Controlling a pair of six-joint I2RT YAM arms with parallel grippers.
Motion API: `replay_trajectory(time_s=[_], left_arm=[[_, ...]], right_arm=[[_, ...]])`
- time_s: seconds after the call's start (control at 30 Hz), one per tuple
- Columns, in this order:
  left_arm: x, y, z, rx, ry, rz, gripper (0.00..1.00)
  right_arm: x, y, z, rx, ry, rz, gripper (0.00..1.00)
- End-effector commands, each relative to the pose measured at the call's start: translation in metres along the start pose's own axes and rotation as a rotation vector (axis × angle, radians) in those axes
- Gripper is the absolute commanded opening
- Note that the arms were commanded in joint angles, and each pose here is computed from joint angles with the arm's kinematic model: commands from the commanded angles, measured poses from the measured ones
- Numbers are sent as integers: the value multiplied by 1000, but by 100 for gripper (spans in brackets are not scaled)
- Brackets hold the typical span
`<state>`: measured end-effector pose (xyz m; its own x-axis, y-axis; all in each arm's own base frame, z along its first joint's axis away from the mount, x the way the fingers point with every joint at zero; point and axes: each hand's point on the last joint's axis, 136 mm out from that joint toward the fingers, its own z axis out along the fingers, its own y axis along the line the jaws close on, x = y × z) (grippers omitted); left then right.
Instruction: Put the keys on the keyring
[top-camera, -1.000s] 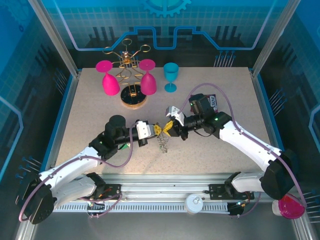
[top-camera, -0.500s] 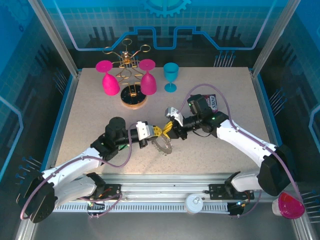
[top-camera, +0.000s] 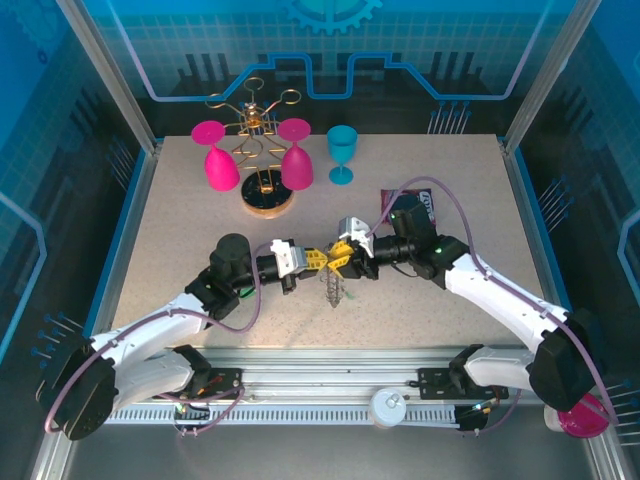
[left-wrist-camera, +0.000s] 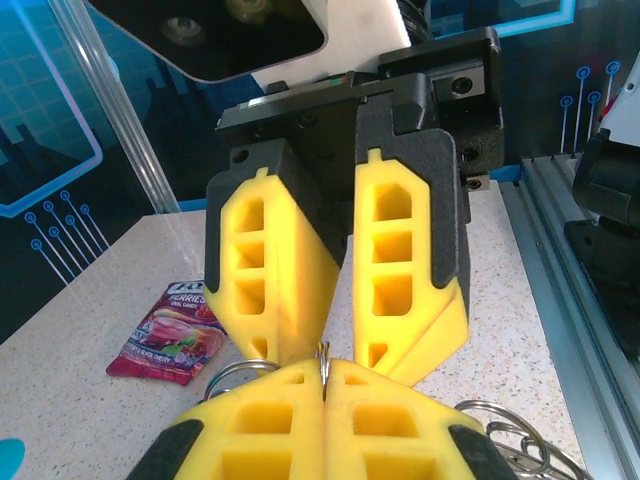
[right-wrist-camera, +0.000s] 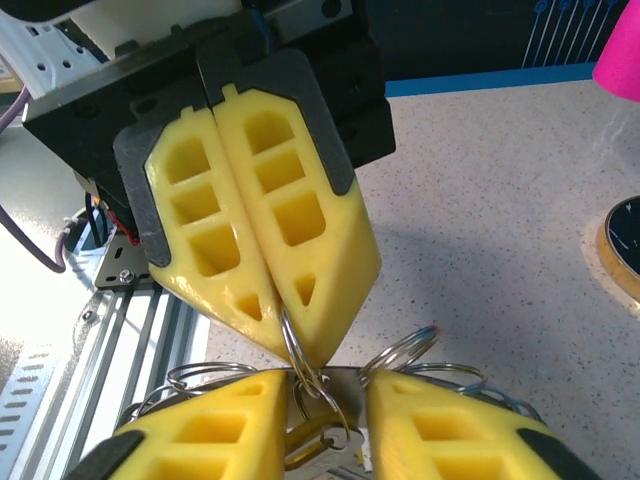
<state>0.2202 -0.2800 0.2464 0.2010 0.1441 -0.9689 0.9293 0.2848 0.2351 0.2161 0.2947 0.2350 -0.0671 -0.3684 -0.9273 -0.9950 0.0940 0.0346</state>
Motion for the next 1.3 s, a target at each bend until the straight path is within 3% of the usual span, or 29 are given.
replay_trajectory(time_s=[0.0,0.17,0.27,0.33,0.47,0.67,0.73,0.87,0.97,1.0,1.27], left_arm=[[-12,-6,1,41,-55,5,0],[-11,-5,1,35,-52,-1,0],[-6,0,1,7,-16,-2,2],[0,2,1,0,29,2,12],[12,4,2,13,142,13,14],[22,3,1,50,258,32,8],[23,2,0,57,266,39,0],[19,1,-1,60,252,58,0],[11,1,-3,35,185,102,0],[8,1,-4,24,157,115,0],[-8,-1,-7,-1,53,148,0]], right_arm=[[-13,1,-4,0,-52,-59,22],[-16,4,-4,-13,-62,-65,0],[-16,4,-6,-2,-43,-71,0],[-14,4,-7,0,-7,-78,0],[-6,12,-2,-24,111,-107,0],[-1,23,9,-67,298,-162,0],[-4,24,11,-74,311,-172,0],[-12,13,9,-20,267,-143,0],[-12,-6,1,60,202,-31,32],[-9,-10,-3,74,178,7,36],[9,-1,-4,45,78,113,40]])
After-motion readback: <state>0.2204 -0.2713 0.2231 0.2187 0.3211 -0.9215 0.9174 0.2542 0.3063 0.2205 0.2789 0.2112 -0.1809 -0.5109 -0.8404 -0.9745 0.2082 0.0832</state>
